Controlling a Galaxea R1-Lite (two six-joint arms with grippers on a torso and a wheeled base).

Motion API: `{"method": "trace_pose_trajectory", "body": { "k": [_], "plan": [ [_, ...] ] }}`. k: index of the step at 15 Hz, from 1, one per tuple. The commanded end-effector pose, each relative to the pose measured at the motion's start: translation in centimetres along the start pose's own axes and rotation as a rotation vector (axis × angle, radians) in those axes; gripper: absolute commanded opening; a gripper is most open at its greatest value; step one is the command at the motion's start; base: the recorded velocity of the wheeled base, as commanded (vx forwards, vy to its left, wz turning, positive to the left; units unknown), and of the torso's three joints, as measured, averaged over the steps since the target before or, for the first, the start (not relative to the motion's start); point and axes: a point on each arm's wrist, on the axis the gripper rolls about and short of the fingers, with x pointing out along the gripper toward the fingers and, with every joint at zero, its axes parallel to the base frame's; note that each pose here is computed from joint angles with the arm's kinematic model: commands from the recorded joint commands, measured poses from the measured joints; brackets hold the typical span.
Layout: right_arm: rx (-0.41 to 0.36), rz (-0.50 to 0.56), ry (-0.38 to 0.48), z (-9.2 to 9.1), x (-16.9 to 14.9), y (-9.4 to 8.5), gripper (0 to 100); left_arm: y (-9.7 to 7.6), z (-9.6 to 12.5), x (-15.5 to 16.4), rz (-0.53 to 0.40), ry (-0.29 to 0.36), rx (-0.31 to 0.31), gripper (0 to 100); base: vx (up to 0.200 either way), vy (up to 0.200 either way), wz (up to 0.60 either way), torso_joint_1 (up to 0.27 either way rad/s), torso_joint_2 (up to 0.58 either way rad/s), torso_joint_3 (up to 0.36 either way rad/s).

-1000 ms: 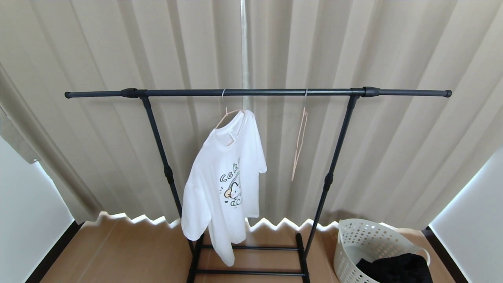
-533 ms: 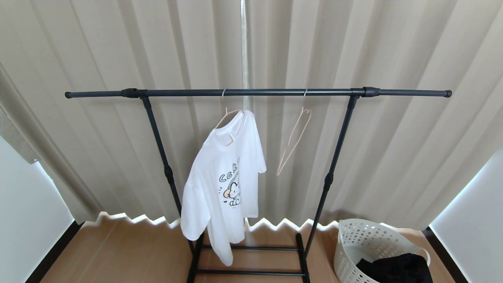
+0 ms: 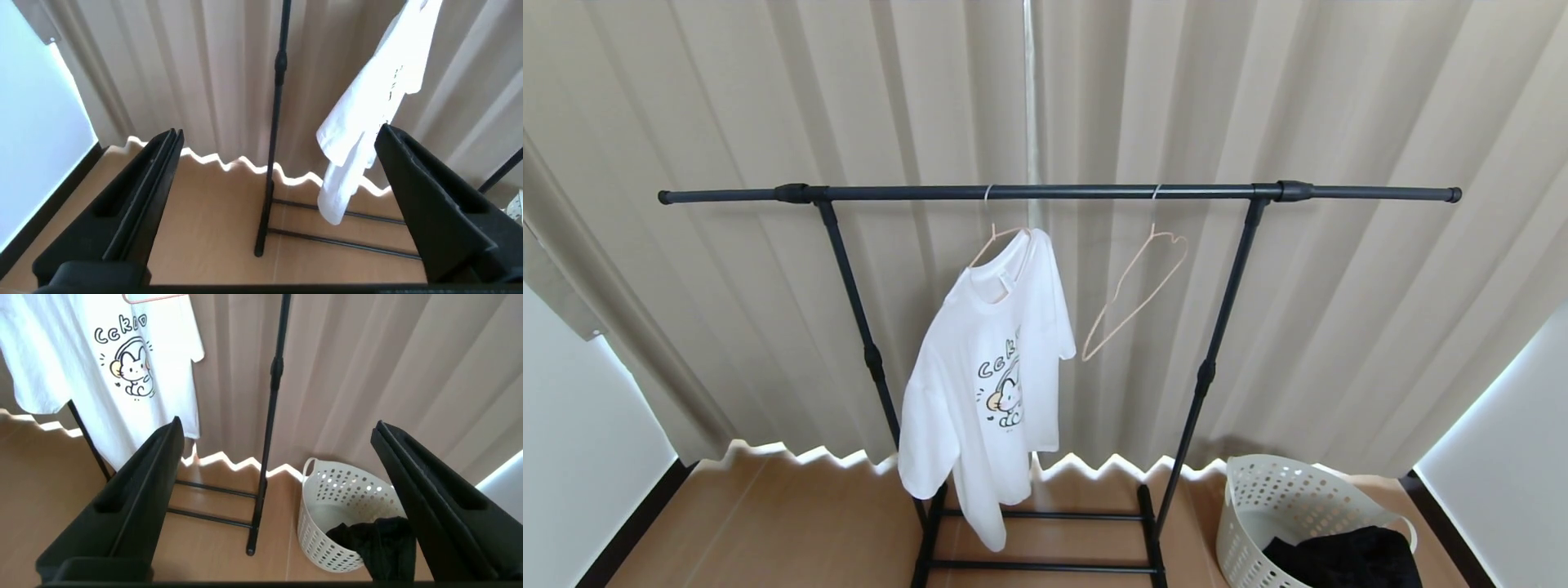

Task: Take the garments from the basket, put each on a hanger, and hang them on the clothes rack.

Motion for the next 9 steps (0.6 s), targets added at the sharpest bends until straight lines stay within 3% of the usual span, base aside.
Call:
{"method": "trace_pose_trajectory", "body": {
  "k": [1, 2, 9],
  "plan": [
    [0.003, -0.011, 0.0, -0.02, -0.01, -0.03, 100, 0.05, -0.05, -0.18, -0.103, -0.027, 0.003, 100, 0.0, 0.0, 0.0, 0.0, 0.0, 0.0],
    [0.004, -0.023, -0.001, 0.0, -0.01, -0.05, 100, -0.01, -0.1, -0.38, -0.151, -0.053, 0.008, 100, 0.0, 0.0, 0.0, 0.0, 0.0, 0.0],
    [0.021, -0.055, -0.002, 0.04, -0.03, -0.13, 100, -0.04, -0.11, -0.5, -0.148, -0.071, 0.006, 100, 0.0, 0.0, 0.0, 0.0, 0.0, 0.0]
  ]
}}
